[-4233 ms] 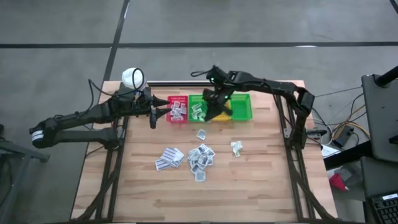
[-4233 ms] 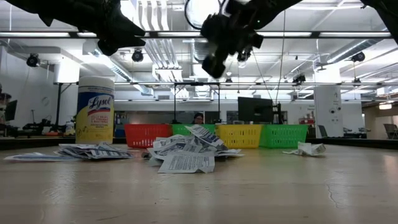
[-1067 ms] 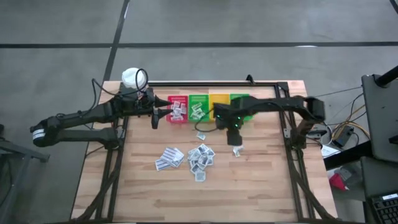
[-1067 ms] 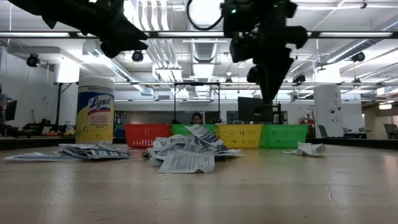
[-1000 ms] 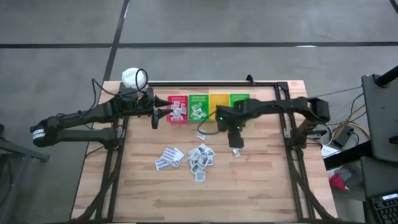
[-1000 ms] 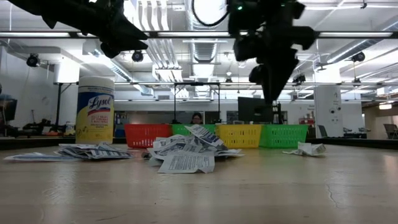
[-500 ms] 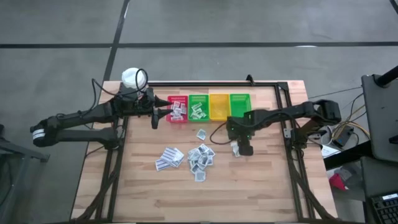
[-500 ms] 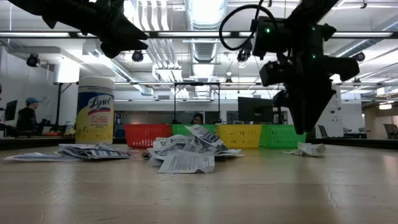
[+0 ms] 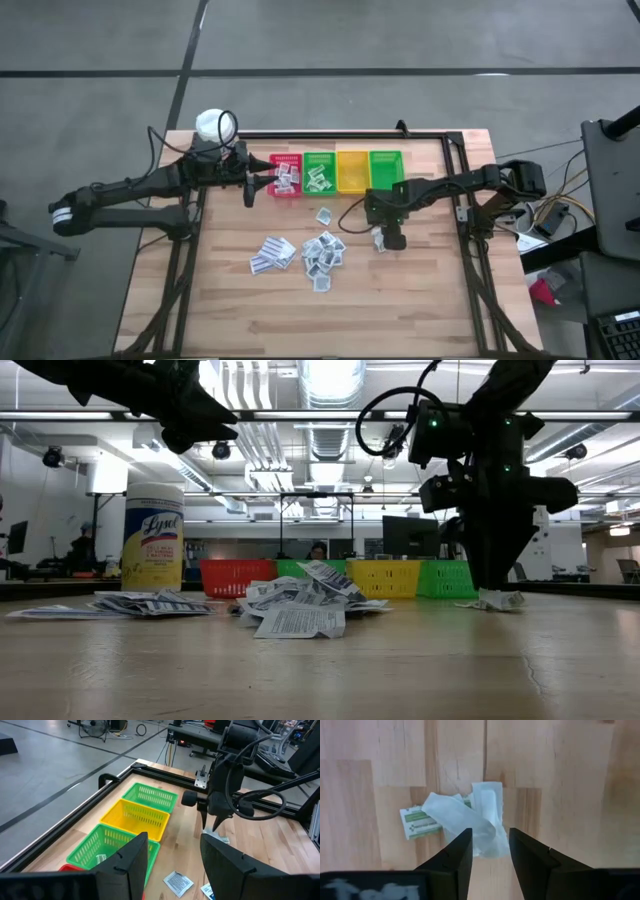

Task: Pick & Place First Aid Supplies
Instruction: Put the green bandage into the left green bin

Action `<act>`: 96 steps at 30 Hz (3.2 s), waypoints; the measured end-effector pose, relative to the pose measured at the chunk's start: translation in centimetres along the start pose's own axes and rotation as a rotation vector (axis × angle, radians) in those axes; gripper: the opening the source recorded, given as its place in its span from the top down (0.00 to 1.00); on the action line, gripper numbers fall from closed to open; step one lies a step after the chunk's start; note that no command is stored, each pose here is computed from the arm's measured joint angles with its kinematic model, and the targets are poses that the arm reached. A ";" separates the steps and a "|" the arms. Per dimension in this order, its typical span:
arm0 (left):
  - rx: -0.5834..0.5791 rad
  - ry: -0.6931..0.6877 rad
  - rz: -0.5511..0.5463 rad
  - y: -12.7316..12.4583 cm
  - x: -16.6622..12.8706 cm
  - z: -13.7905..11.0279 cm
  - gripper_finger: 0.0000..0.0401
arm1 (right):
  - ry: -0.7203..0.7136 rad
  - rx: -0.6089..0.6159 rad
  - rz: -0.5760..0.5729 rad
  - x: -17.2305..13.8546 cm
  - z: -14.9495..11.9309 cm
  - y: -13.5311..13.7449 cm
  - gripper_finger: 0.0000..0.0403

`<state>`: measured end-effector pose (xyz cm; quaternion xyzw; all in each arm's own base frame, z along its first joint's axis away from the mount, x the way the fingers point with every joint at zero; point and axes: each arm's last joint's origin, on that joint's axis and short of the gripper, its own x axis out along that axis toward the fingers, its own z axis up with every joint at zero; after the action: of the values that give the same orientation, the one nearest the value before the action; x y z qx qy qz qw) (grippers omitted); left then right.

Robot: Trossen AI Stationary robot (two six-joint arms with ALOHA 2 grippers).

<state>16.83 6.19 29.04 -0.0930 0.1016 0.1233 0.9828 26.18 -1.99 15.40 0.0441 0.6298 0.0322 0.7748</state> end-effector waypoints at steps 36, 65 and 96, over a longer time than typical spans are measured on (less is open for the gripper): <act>-0.001 0.000 0.000 0.0 0.0 0.0 0.56 | -0.010 0.036 0.088 0.4 -0.6 -1.2 0.71; -0.001 0.000 0.000 0.0 0.0 0.0 0.56 | -0.020 0.038 0.108 0.4 -0.5 -1.2 0.89; -0.001 0.000 0.003 0.0 0.0 0.0 0.56 | -0.009 0.057 0.054 -3.2 2.0 -1.2 0.98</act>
<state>16.83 6.20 29.04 -0.0932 0.1016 0.1249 0.9825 27.51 -3.58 18.84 0.0834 0.6256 0.0351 0.7749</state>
